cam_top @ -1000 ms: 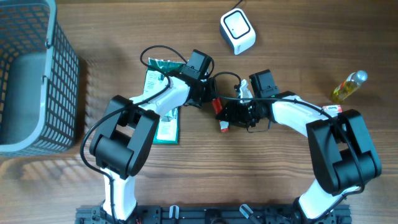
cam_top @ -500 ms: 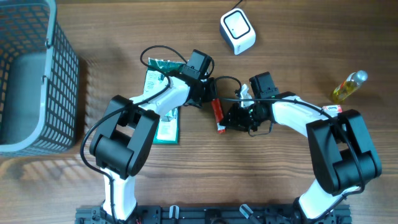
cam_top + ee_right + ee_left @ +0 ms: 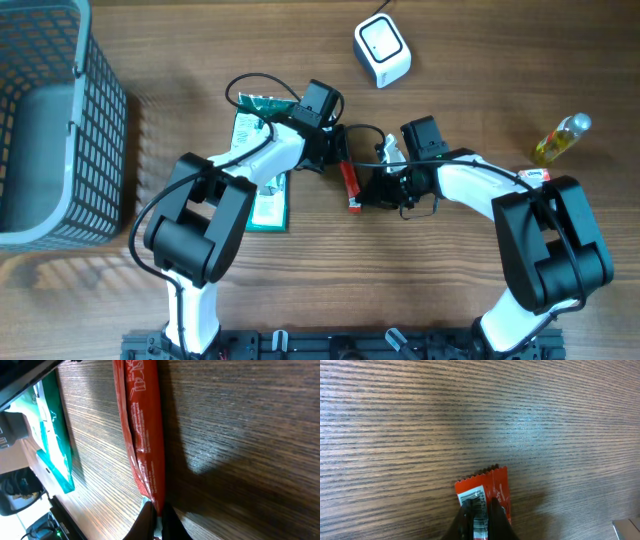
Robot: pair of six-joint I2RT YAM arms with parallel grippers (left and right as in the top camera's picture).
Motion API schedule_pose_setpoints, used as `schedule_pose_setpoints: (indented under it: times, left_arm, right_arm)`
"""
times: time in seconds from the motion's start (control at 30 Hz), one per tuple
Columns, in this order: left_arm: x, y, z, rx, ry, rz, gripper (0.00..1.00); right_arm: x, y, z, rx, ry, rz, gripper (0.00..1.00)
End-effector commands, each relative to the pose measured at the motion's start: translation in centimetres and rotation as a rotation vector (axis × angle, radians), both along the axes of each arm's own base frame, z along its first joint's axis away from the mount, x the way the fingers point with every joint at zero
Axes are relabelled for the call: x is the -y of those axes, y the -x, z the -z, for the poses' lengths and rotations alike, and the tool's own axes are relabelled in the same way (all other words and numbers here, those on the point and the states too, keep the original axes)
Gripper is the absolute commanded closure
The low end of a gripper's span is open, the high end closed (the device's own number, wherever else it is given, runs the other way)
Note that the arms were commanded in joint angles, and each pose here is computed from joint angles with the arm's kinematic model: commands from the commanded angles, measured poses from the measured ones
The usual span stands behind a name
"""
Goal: Scan the item barcode
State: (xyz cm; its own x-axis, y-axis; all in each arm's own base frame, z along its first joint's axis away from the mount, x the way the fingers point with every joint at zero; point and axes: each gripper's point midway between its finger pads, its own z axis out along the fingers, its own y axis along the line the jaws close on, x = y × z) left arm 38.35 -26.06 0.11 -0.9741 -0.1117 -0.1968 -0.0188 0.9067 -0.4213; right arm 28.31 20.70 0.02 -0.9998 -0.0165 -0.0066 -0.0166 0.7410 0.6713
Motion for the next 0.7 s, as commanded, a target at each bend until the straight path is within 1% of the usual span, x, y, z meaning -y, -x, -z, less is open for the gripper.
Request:
schedule_pose_setpoints:
  times: [0.0, 0.07, 0.1, 0.2, 0.27, 0.37, 0.5, 0.6, 0.63, 0.67]
  left_arm:
    - [-2.7, -0.4, -0.4, -0.012, -0.044, -0.053, 0.96]
    - [-4.3, -2.2, -4.3, 0.069, -0.059, -0.088, 0.96]
    - [-5.5, -3.1, -6.4, 0.119, -0.092, -0.107, 0.96]
    - [-10.9, -5.4, -12.6, 0.251, -0.255, -0.207, 0.96]
    - [-14.2, -6.1, -15.8, 0.304, -0.330, -0.259, 0.96]
    - [-18.7, -6.6, -18.4, 0.343, -0.382, -0.320, 0.96]
    - [-24.2, -6.7, -18.4, 0.310, -0.413, -0.424, 0.96]
    - [-27.5, -6.5, -18.1, 0.281, -0.429, -0.491, 0.86]
    - [-28.3, -6.4, -18.1, 0.274, -0.432, -0.508, 0.75]
    - [-29.2, -6.2, -18.0, 0.264, -0.437, -0.526, 0.52]
  right_arm:
    - [-0.2, 0.2, -0.1, 0.023, -0.006, -0.029, 0.96]
    - [-0.2, 0.2, -0.1, 0.024, -0.006, -0.029, 0.96]
    - [-0.2, 0.1, -0.1, 0.024, -0.006, -0.029, 0.96]
    - [-0.2, 0.2, -0.1, 0.023, -0.005, -0.028, 0.96]
    - [-0.2, 0.2, -0.1, 0.022, -0.005, -0.028, 0.96]
    - [-0.2, 0.2, -0.1, 0.023, -0.005, -0.028, 0.96]
    - [-0.1, 0.2, 0.0, 0.019, -0.003, -0.028, 0.96]
    - [-0.1, 0.2, 0.0, 0.019, -0.003, -0.028, 0.96]
    - [-0.1, 0.2, 0.0, 0.020, -0.004, -0.028, 0.96]
    - [-0.1, 0.2, 0.0, 0.019, -0.003, -0.028, 0.96]
